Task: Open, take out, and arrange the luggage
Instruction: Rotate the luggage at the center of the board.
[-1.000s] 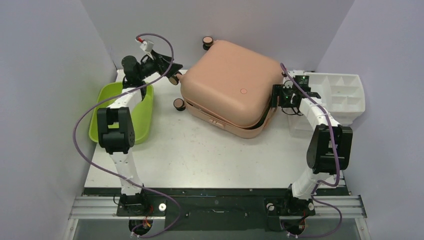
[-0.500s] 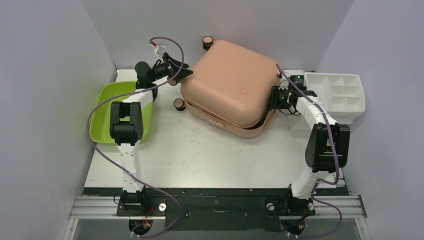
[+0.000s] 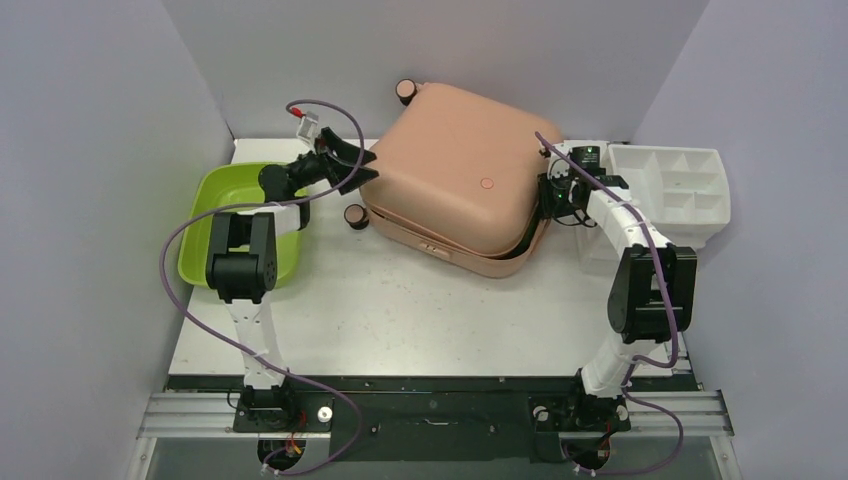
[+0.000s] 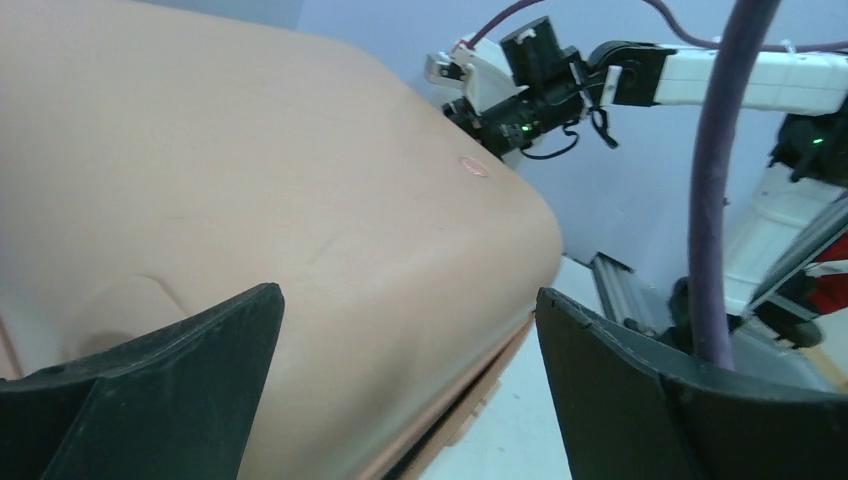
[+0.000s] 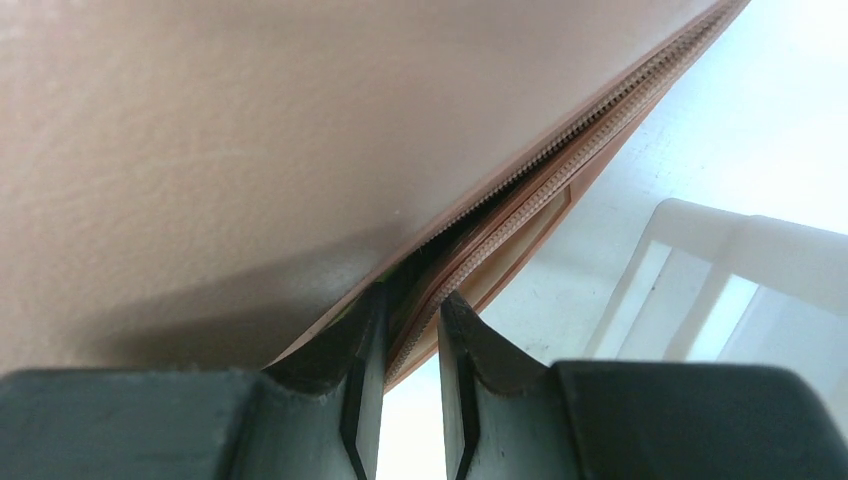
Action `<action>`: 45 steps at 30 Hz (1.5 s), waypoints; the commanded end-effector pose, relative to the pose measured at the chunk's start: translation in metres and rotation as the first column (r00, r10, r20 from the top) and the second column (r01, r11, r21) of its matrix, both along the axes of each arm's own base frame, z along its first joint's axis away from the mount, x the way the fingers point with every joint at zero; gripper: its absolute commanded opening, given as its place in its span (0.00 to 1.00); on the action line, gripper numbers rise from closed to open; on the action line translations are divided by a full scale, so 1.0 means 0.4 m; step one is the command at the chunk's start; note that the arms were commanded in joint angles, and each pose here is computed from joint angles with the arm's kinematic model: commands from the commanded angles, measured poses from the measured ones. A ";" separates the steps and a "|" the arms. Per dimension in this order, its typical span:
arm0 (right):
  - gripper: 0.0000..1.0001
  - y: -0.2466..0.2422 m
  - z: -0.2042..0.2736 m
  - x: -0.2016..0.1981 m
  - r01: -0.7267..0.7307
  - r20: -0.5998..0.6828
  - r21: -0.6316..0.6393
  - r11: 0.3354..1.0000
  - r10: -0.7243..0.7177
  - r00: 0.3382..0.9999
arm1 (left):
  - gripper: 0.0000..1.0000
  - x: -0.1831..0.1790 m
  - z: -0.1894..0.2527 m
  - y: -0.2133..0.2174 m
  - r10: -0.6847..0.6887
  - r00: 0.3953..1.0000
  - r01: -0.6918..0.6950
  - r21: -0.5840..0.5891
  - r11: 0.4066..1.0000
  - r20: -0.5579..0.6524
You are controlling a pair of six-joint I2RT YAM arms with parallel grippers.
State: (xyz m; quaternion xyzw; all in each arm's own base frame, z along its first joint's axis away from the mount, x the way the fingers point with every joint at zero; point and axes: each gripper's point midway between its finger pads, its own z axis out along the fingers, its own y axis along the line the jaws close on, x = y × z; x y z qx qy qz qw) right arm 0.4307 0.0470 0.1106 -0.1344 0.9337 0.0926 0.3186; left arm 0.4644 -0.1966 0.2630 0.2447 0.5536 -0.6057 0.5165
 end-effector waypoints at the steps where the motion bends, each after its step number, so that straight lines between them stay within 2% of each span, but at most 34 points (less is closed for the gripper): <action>1: 0.17 0.140 -0.069 -0.156 -0.271 -0.210 0.089 0.958 0.284 0.936 | 0.96 -0.150 -0.054 -0.034 -0.194 0.968 0.203 0.045 0.978 -0.160; 6: 0.17 0.149 -0.072 -0.158 -0.372 -0.213 0.068 0.926 0.378 0.901 | 0.96 -0.230 -0.080 -0.036 -0.207 0.959 0.221 0.055 0.974 -0.193; 13: 0.17 0.153 -0.096 -0.160 -0.452 -0.238 0.052 0.891 0.450 0.860 | 0.97 -0.280 -0.079 -0.030 -0.201 0.961 0.216 0.062 0.974 -0.192; 16: 0.19 0.147 -0.092 -0.161 -0.449 -0.242 0.037 0.893 0.444 0.863 | 0.97 -0.295 -0.031 -0.020 -0.185 0.972 0.196 0.063 0.979 -0.141; 17: 0.24 0.142 -0.090 -0.163 -0.439 -0.246 0.032 0.898 0.433 0.867 | 0.97 -0.290 -0.015 -0.009 -0.169 0.978 0.177 0.061 0.982 -0.125; 18: 0.34 0.141 -0.077 -0.164 -0.437 -0.236 0.028 0.899 0.431 0.871 | 0.97 -0.287 0.010 -0.002 -0.150 0.982 0.157 0.054 0.986 -0.114; 20: 0.46 0.135 -0.048 -0.167 -0.430 -0.214 0.018 0.903 0.423 0.880 | 0.97 -0.269 0.025 0.015 -0.104 0.988 0.111 0.059 0.992 -0.111; 21: 0.50 0.131 -0.035 -0.169 -0.425 -0.204 0.016 0.905 0.419 0.885 | 0.96 -0.258 0.018 0.020 -0.077 0.995 0.083 0.083 0.993 -0.066; 22: 0.54 0.130 -0.005 -0.169 -0.423 -0.175 0.007 0.906 0.418 0.891 | 0.96 -0.246 0.005 0.020 -0.054 0.990 0.066 0.090 0.994 -0.129; 23: 0.55 0.128 0.013 -0.169 -0.420 -0.162 0.006 0.908 0.415 0.895 | 0.96 -0.232 -0.012 0.019 -0.026 0.997 0.035 0.127 0.991 -0.067; 24: 0.57 0.126 0.043 -0.170 -0.419 -0.134 -0.001 0.908 0.415 0.900 | 0.96 -0.229 -0.041 0.010 -0.018 0.988 0.040 0.145 0.989 -0.151; 25: 0.57 0.125 0.064 -0.172 -0.418 -0.119 0.005 0.908 0.416 0.902 | 0.96 -0.221 -0.054 0.006 -0.010 0.997 0.024 0.190 0.981 -0.077; 26: 0.59 0.124 0.092 -0.175 -0.419 -0.092 0.001 0.908 0.417 0.904 | 0.96 -0.234 -0.081 -0.006 -0.024 0.990 0.054 0.216 0.975 -0.140; 27: 0.59 0.120 0.112 -0.177 -0.419 -0.077 0.004 0.908 0.418 0.905 | 0.96 -0.220 -0.083 -0.007 -0.027 1.000 0.029 0.274 0.961 -0.013; 28: 0.59 0.114 0.142 -0.177 -0.417 -0.048 0.000 0.909 0.417 0.908 | 0.96 -0.243 -0.133 -0.013 -0.036 0.991 0.074 0.318 0.945 -0.126; 30: 0.60 0.101 0.178 -0.185 -0.415 -0.023 -0.003 0.910 0.415 0.910 | 0.96 -0.266 -0.183 -0.018 -0.077 0.993 0.109 0.473 0.874 -0.086; 31: 0.60 0.094 0.195 -0.195 -0.416 -0.017 -0.006 0.910 0.415 0.909 | 0.96 -0.232 -0.168 -0.019 -0.164 0.974 0.046 0.576 0.816 0.155; 32: 0.61 0.083 0.209 -0.197 -0.407 -0.009 -0.006 0.914 0.407 0.914 | 0.96 -0.312 -0.229 -0.017 -0.215 0.977 0.161 0.660 0.734 0.000; 33: 0.61 0.076 0.228 -0.199 -0.400 0.009 -0.010 0.917 0.400 0.917 | 0.96 -0.324 -0.243 -0.002 -0.299 0.953 0.173 0.741 0.648 0.039; 35: 0.62 0.059 0.260 -0.201 -0.381 0.041 -0.008 0.924 0.381 0.924 | 0.96 -0.327 -0.253 -0.001 -0.391 0.916 0.160 0.809 0.566 0.092; 38: 0.63 0.054 0.303 -0.201 -0.364 0.102 0.012 0.931 0.361 0.927 | 0.96 -0.316 -0.281 0.003 -0.464 0.871 0.100 0.867 0.489 0.162; 41: 0.63 0.038 0.337 -0.207 -0.338 0.152 0.024 0.941 0.331 0.931 | 0.98 -0.323 -0.318 0.017 -0.547 0.824 0.084 0.921 0.380 0.151; 42: 0.63 0.041 0.337 -0.208 -0.336 0.158 0.037 0.941 0.326 0.932 | 0.99 -0.321 -0.319 0.019 -0.579 0.799 0.074 0.928 0.366 0.164; 45: 0.63 0.051 0.348 -0.220 -0.339 0.182 0.055 0.939 0.324 0.928 | 1.00 -0.306 -0.342 0.028 -0.605 0.780 0.049 0.946 0.319 0.164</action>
